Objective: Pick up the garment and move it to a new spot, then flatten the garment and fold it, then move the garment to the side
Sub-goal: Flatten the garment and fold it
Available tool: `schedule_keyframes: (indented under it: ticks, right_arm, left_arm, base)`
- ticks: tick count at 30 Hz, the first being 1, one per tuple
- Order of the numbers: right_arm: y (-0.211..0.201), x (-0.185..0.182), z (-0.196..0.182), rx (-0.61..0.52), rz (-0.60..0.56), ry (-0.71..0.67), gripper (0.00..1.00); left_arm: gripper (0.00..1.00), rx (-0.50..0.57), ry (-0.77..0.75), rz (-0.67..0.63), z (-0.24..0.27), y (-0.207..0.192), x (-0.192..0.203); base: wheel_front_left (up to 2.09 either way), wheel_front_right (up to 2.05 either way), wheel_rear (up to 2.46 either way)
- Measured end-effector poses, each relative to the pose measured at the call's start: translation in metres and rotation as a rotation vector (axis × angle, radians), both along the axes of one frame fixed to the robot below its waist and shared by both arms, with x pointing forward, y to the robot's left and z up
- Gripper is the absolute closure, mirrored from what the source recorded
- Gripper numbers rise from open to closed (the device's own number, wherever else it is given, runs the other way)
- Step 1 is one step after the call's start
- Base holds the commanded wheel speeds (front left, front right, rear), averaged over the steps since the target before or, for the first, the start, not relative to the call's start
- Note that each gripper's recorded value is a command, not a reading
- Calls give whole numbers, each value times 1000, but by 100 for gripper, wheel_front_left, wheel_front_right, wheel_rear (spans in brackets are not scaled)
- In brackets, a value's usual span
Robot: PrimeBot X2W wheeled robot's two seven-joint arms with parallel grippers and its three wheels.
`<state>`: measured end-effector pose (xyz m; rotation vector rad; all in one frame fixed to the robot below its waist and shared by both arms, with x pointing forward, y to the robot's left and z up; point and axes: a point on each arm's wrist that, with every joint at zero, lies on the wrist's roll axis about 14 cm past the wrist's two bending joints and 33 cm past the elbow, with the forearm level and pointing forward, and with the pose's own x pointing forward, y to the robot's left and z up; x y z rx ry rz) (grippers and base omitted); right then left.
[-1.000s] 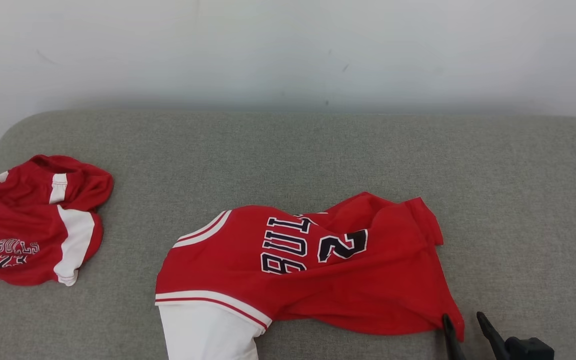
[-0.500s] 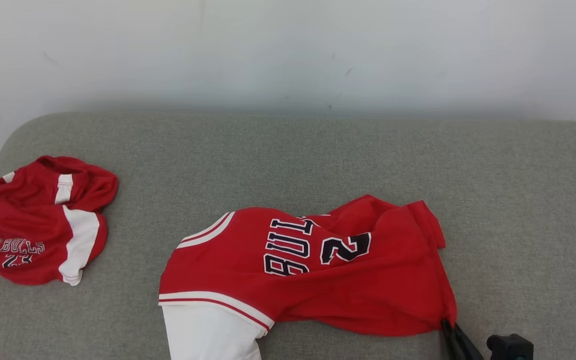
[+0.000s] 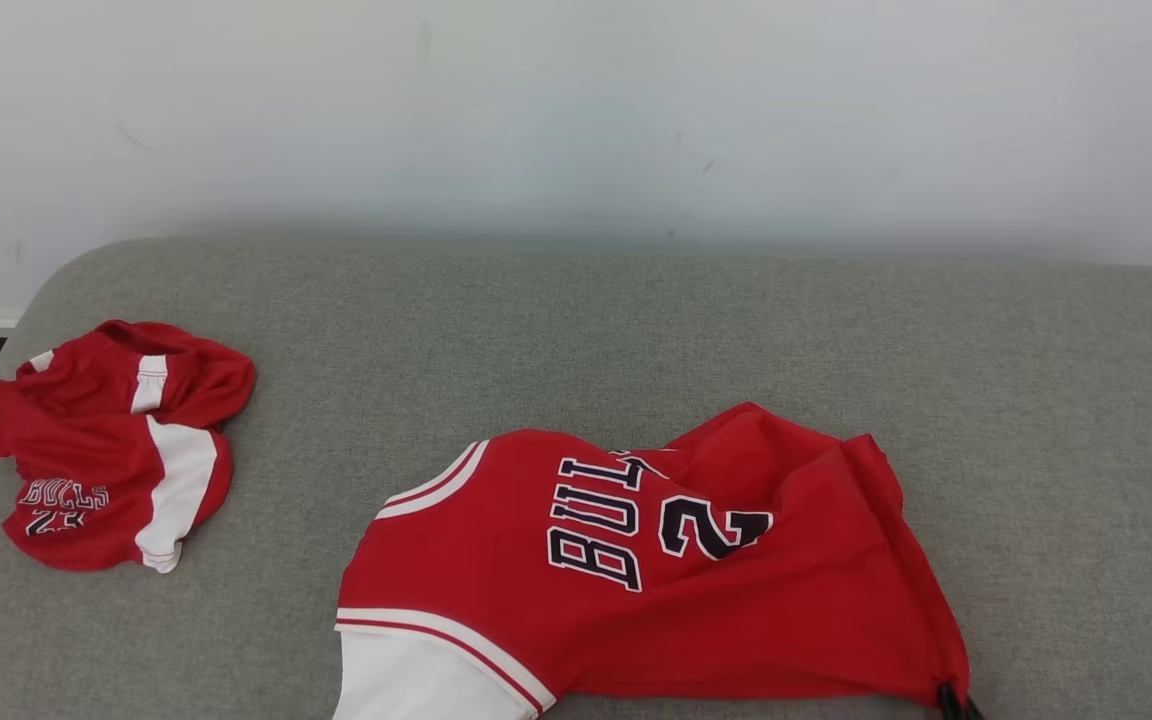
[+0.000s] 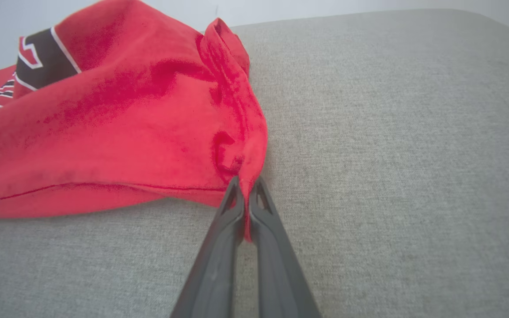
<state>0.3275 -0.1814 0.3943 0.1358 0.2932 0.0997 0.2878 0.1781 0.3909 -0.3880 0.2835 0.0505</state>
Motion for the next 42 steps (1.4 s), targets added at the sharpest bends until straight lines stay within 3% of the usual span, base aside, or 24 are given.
schedule_keyframes:
  ticks: [2,3,4,5,6,7,21,22,23,24,25,26,27,31,42]
  right_arm:
    - [2,-5,-9,9,5,33,100]
    - [4,-8,-12,15,6,47,60]
    - [5,-8,-13,17,9,49,31]
    - [6,-6,-12,16,13,44,0]
    - [6,-3,-9,17,15,35,0]
    - [7,-2,-8,17,17,31,0]
    - [8,-4,-15,18,25,58,2]
    - [9,-4,-16,17,28,61,25]
    - [10,-4,-17,16,33,63,63]
    - [11,-3,-16,14,36,62,92]
    - [13,0,-14,3,47,51,100]
    - [13,0,-14,3,47,51,100]
    - [13,2,-10,-6,53,37,100]
    - [10,10,11,-15,42,-40,100]
    - [6,2,15,45,5,-48,100]
  left_arm:
    - [100,-2,9,-17,-3,-5,-1]
    - [100,-3,24,-30,-7,-9,-2]
    - [100,-5,34,-37,-9,-12,-4]
    - [55,-6,38,-42,-11,-13,-3]
    - [17,-4,41,-46,-12,-14,-3]
    - [0,-4,40,-49,-11,-14,-1]
    - [0,-20,86,-55,-24,-19,-3]
    - [0,-23,92,-57,-25,-20,-3]
    - [0,-25,102,-64,-28,-22,-4]
    - [0,-28,110,-73,-30,-25,-4]
    - [51,-44,116,-77,-31,-29,-4]
    - [90,-44,116,-77,-31,-29,-4]
    - [100,-42,111,-86,-30,-31,-1]
    - [100,-51,65,-73,-17,-27,9]
    - [100,-46,-74,-7,22,-5,17]
  base:
    - [0,0,0]
    - [0,0,0]
    - [0,0,0]
    - [0,0,0]
    - [0,0,0]
    - [0,0,0]
    - [0,0,0]
    - [0,0,0]
    - [0,0,0]
    - [0,0,0]
    - [0,0,0]
    - [0,0,0]
    - [0,0,0]
    - [0,0,0]
    - [0,0,0]
